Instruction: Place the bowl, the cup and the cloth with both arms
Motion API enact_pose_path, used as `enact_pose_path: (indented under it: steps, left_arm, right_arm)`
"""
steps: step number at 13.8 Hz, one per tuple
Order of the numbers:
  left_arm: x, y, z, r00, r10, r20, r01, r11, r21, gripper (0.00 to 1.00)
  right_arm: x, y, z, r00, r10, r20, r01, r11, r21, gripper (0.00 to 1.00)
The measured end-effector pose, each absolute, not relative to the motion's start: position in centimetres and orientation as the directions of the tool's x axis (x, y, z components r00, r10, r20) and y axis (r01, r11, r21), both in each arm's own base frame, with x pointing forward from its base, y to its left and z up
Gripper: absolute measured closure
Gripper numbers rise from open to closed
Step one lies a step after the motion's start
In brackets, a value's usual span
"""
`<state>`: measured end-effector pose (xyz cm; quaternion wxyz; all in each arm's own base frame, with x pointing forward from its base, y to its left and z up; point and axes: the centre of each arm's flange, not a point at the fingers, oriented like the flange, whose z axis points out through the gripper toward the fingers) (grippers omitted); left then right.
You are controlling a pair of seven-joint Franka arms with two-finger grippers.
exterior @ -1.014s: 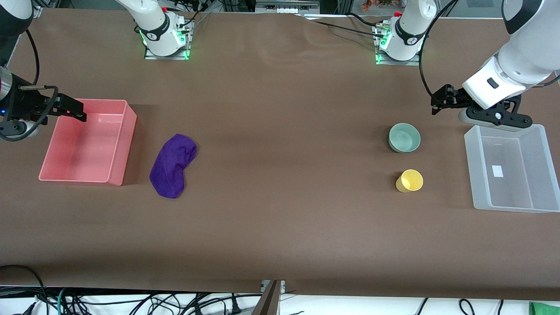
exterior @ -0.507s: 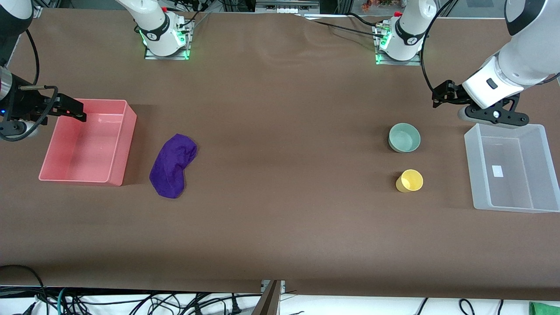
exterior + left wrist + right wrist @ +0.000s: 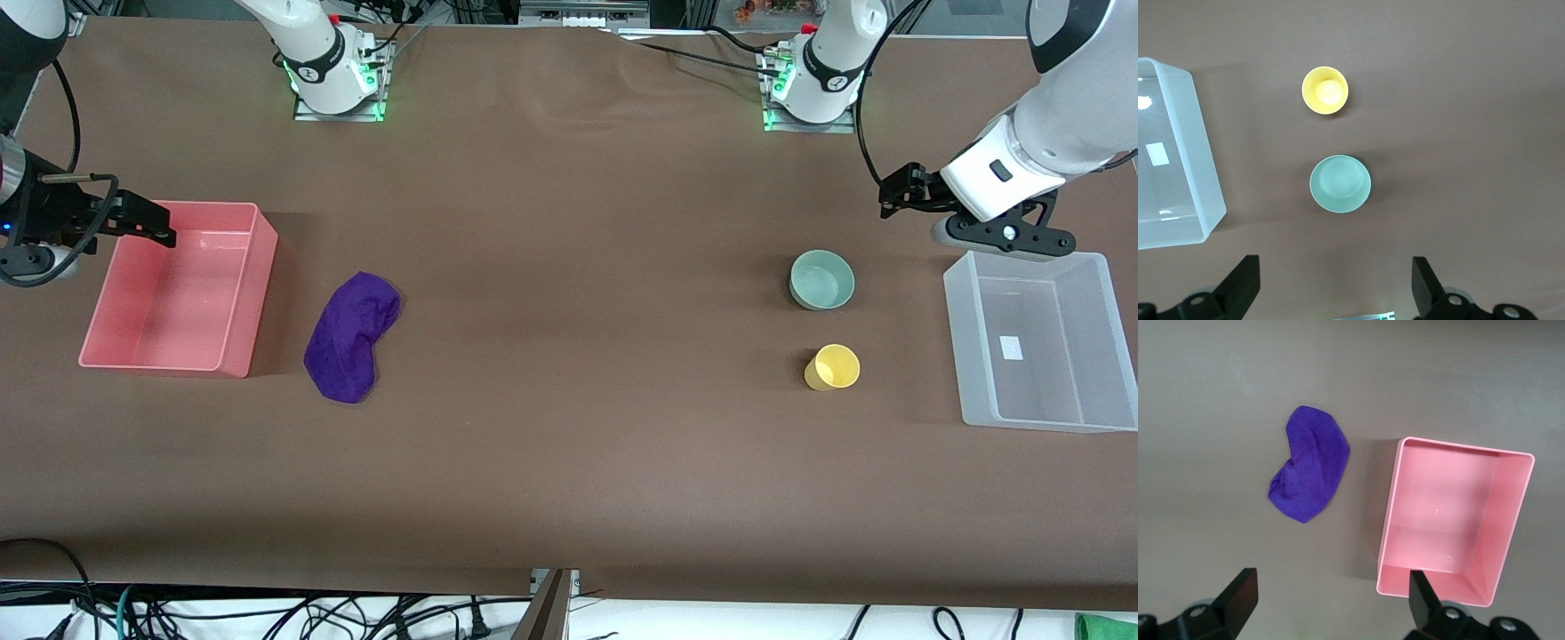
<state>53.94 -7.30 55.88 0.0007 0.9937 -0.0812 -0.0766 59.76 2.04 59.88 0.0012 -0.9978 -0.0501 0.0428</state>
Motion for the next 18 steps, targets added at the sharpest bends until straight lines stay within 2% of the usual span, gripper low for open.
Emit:
enact_pose_path:
  steps: [5,10,15,18]
  left_arm:
    - [53.5,-6.9,54.4,0.967,-0.156,-0.203,-0.157,-0.988,0.016,0.00]
    - [54.3,-2.7,50.2,0.935,-0.308,-0.175,-0.301,-0.951,0.064,0.00]
    - [53.3,-2.1,39.4,0.907,-0.398,-0.137,-0.392,-0.917,0.069,0.00]
    - [51.1,-2.3,31.0,0.839,-0.521,-0.156,-0.510,-0.854,0.104,0.00]
  right_arm:
    - [59.8,2.0,59.9,0.991,0.099,-0.086,0.099,-0.995,-0.005,0.00]
    - [59.8,2.0,59.9,0.991,0.100,-0.086,0.100,-0.995,-0.004,0.00]
    - [59.5,2.1,58.3,0.986,0.102,-0.129,0.102,-0.995,-0.007,0.00]
    - [59.5,3.0,52.3,0.970,0.116,-0.216,0.115,-0.993,-0.015,0.00]
